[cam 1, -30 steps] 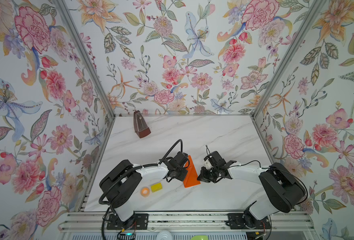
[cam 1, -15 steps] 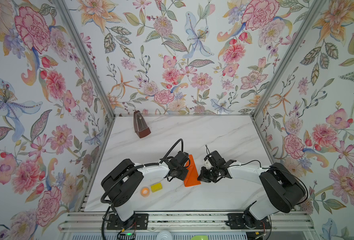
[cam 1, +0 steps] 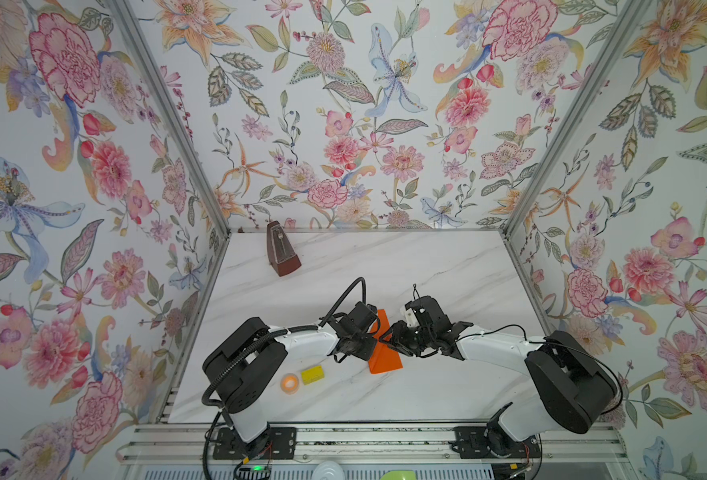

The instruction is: Fold a paper plane with a square sheet of paper (fold left side to right side)

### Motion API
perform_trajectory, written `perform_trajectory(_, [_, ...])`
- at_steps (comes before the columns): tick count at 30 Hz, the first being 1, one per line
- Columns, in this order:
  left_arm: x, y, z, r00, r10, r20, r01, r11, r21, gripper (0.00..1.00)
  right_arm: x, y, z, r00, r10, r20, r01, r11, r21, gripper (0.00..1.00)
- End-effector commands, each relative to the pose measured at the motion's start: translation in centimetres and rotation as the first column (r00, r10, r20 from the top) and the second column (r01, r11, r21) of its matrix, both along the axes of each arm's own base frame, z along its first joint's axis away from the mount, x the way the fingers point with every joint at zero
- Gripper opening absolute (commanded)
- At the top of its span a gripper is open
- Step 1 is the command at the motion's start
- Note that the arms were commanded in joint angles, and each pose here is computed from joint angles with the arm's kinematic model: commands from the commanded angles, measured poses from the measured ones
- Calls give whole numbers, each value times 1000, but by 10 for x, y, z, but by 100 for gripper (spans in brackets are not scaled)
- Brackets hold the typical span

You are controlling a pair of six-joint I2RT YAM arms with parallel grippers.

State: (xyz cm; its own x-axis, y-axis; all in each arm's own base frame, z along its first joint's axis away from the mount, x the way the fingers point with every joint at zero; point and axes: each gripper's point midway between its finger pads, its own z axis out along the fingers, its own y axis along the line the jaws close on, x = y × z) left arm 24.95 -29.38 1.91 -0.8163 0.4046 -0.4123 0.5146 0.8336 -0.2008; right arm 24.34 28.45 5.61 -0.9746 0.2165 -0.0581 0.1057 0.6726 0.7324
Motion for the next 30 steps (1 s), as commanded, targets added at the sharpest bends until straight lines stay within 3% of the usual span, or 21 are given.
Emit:
perform_trajectory(1, [-4, 3, -7, 999, 15, -38, -15, 1000, -2, 0, 3, 8, -7, 1000, -17, -24, 17, 999, 40, 43])
perform_trajectory(11, [-4, 2, -3, 999, 13, -34, -13, 1000, -11, 0, 0, 13, -26, 998, 3, -59, 0, 999, 53, 38])
perform_trajectory(21, [1, -1, 8, 1000, 10, -4, -10, 1000, -26, 0, -9, -2, -46, 996, -3, -86, 0, 1000, -29, 27])
perform_trajectory(30, [8, -4, 11, 1000, 9, 9, -9, 1000, -29, 0, -14, -8, -55, 995, 0, -97, -6, 998, -62, 29])
